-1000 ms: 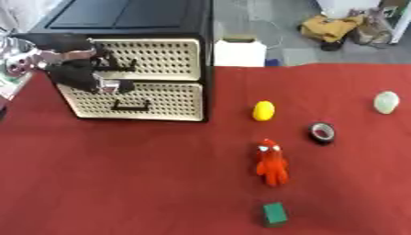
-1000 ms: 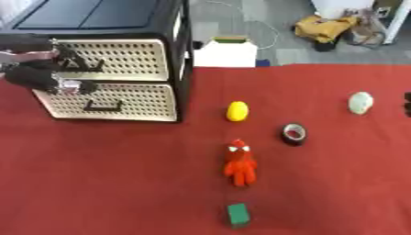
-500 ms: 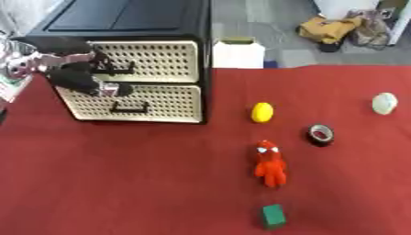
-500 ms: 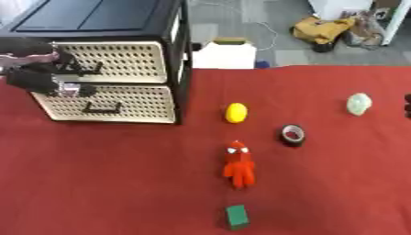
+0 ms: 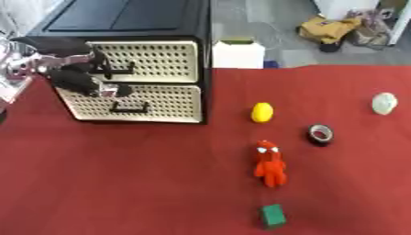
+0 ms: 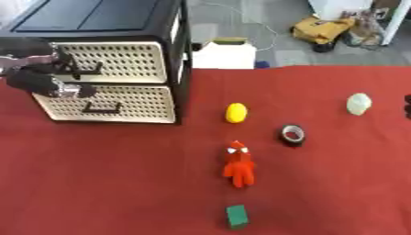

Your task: Pick up objects from table and place into drawer.

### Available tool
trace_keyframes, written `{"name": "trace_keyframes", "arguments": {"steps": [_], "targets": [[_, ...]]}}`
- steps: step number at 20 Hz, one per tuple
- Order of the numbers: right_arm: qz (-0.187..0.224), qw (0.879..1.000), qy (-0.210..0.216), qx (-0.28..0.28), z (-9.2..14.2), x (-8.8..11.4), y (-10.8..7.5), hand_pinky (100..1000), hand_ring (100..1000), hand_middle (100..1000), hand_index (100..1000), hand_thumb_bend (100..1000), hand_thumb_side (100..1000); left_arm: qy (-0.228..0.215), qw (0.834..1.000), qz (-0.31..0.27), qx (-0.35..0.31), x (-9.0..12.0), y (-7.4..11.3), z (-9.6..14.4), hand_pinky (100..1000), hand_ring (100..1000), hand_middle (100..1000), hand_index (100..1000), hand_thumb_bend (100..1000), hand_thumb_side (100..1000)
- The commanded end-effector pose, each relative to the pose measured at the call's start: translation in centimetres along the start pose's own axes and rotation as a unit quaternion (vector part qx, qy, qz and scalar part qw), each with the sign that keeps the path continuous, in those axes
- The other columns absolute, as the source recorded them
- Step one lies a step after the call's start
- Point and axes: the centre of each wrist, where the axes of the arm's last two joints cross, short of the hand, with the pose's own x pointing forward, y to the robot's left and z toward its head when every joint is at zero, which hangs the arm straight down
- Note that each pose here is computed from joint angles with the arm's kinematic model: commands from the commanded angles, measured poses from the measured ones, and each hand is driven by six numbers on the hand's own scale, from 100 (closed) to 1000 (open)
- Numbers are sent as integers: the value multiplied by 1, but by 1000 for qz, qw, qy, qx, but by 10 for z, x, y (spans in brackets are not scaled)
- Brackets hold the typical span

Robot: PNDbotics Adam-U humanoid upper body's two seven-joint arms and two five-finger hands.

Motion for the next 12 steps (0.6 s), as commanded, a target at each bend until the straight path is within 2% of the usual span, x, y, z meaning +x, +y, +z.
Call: {"name": "trace_keyframes", "arguments": {"steps": [1,12], "targets": [[7,1000,-11,-2,-5,4,-5,680,708,490,755,354,705,10,1000,-14,3,-6,4,10,100,100,100,717,527,1000],[6,1000,-10,-4,-5,3,-5,680,708,491,755,352,704,7,1000,-25,9,0,3,18,100,100,100,708,515,1000]]}}
